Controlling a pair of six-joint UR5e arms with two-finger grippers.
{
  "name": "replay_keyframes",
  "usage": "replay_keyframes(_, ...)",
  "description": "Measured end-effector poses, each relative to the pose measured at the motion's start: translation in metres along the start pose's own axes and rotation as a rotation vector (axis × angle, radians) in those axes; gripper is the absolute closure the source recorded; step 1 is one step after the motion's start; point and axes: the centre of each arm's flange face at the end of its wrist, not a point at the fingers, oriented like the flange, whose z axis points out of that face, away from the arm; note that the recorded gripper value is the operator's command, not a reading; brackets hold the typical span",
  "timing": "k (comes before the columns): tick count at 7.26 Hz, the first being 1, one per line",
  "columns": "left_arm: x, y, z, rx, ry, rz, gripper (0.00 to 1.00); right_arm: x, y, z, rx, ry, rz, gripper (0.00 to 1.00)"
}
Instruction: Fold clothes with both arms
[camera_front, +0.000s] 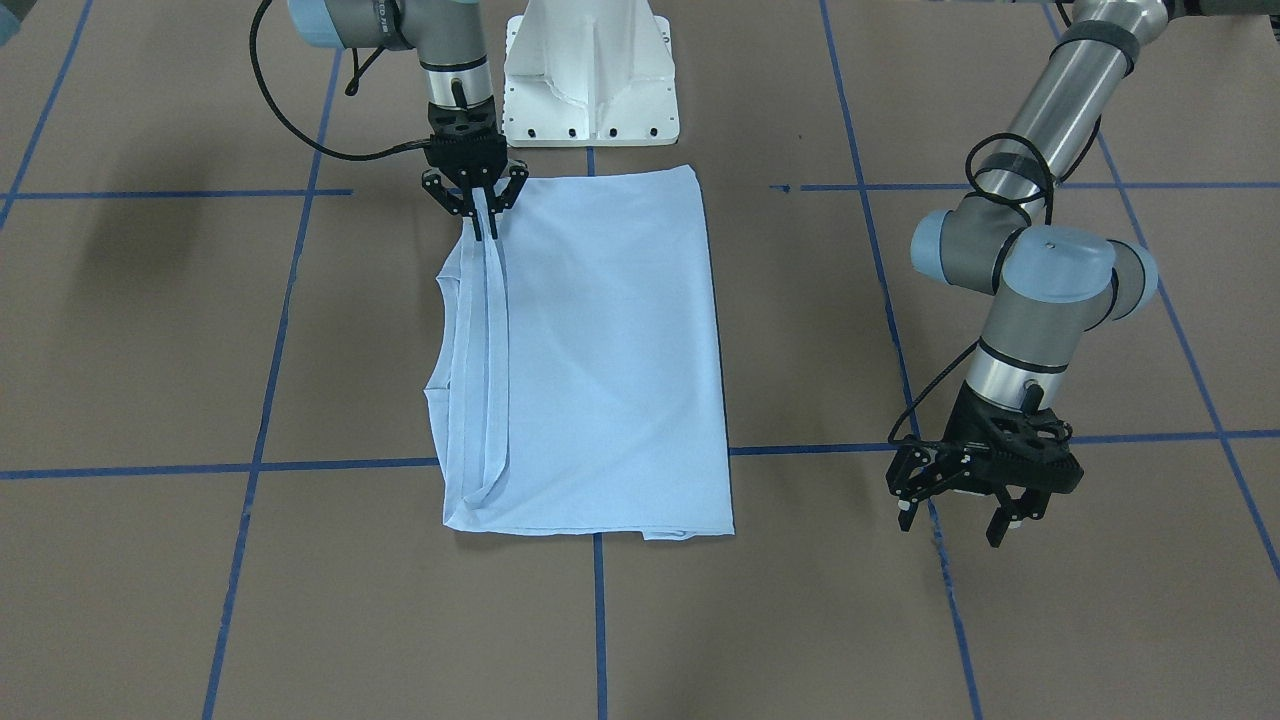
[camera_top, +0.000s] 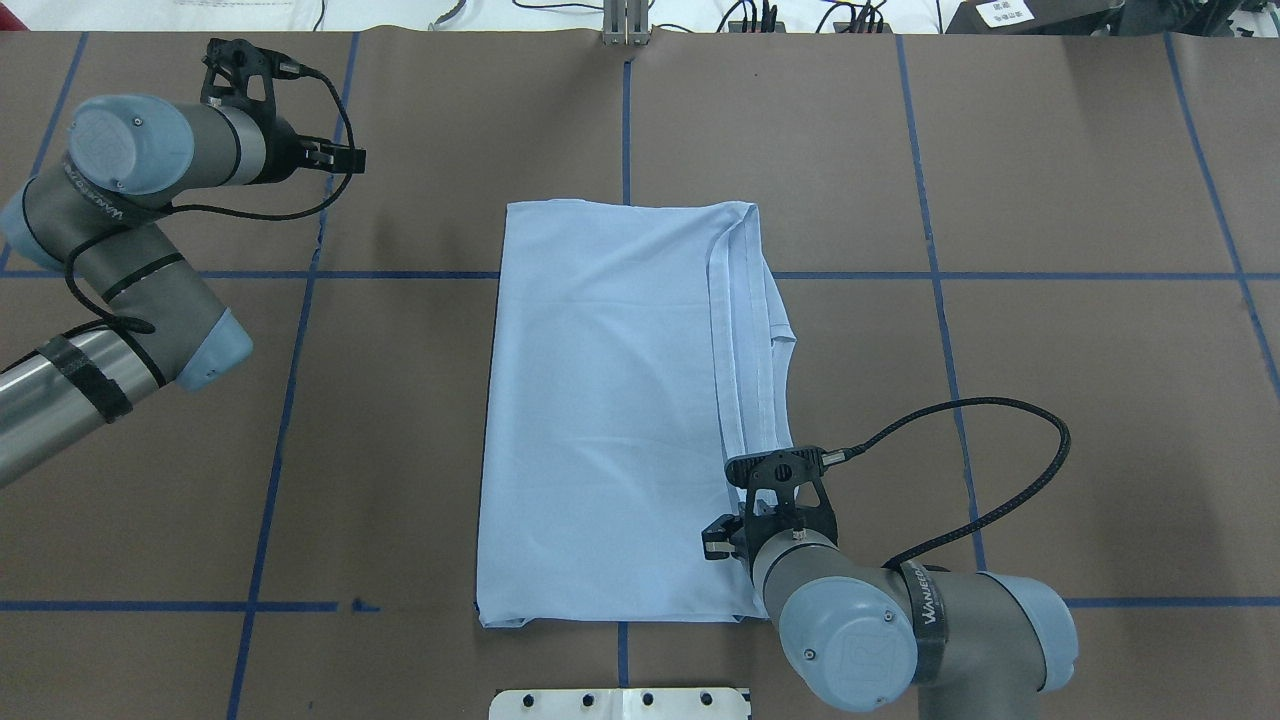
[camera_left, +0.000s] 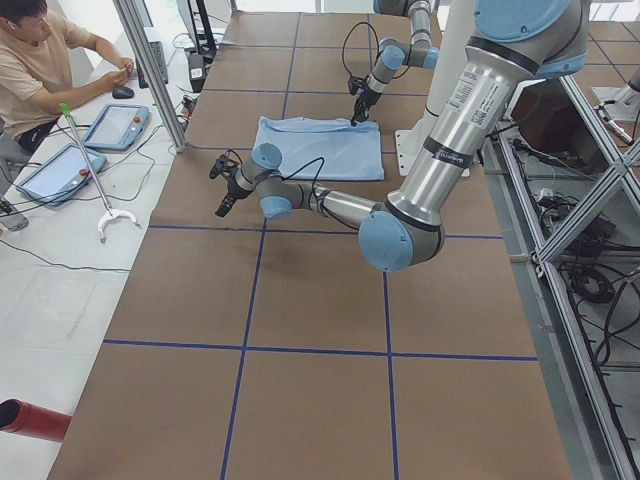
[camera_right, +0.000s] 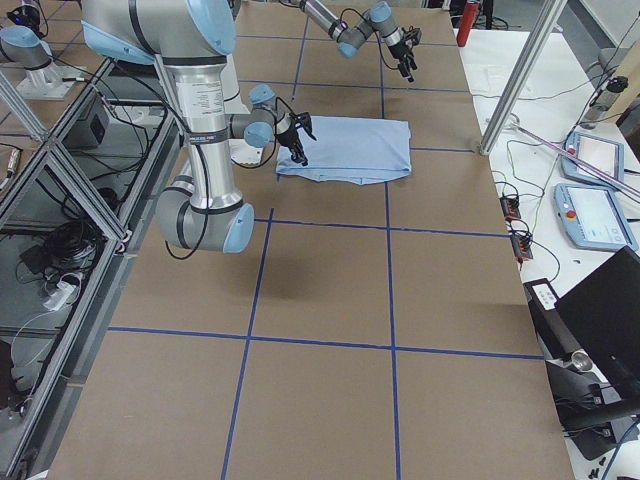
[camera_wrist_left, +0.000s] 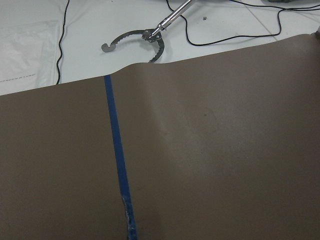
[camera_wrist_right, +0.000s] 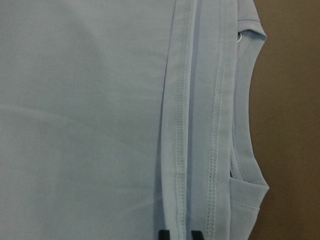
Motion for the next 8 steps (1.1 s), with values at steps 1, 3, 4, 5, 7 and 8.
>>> replay_keyframes(1,0.0,0.0,0.0,-0.001,0.0,0.0,0.0,-0.001,0.0,-0.001,0.0,-0.003,0.006,1.0)
replay_keyframes(3,0.0,0.001,0.001,-0.001,-0.001,0.001,0.0,-0.003,-0.001,-0.002,0.001,-0.007,0.016,1.0)
replay_keyframes(4,-0.001,0.001,0.001,-0.003,-0.002,0.002,0.0,-0.003,-0.001,-0.002,0.001,-0.007,0.02,1.0)
replay_keyframes(5,-0.001,0.002,0.001,-0.003,-0.002,0.001,0.0,-0.002,-0.002,-0.001,0.002,-0.005,0.027,1.0)
replay_keyframes(7,0.0,0.003,0.001,-0.005,0.0,0.001,0.0,0.008,-0.002,0.001,0.005,0.009,0.05,1.0)
replay_keyframes(8,0.002,0.004,0.002,-0.007,0.001,0.002,0.0,0.017,0.0,0.003,0.004,0.021,0.077,1.0)
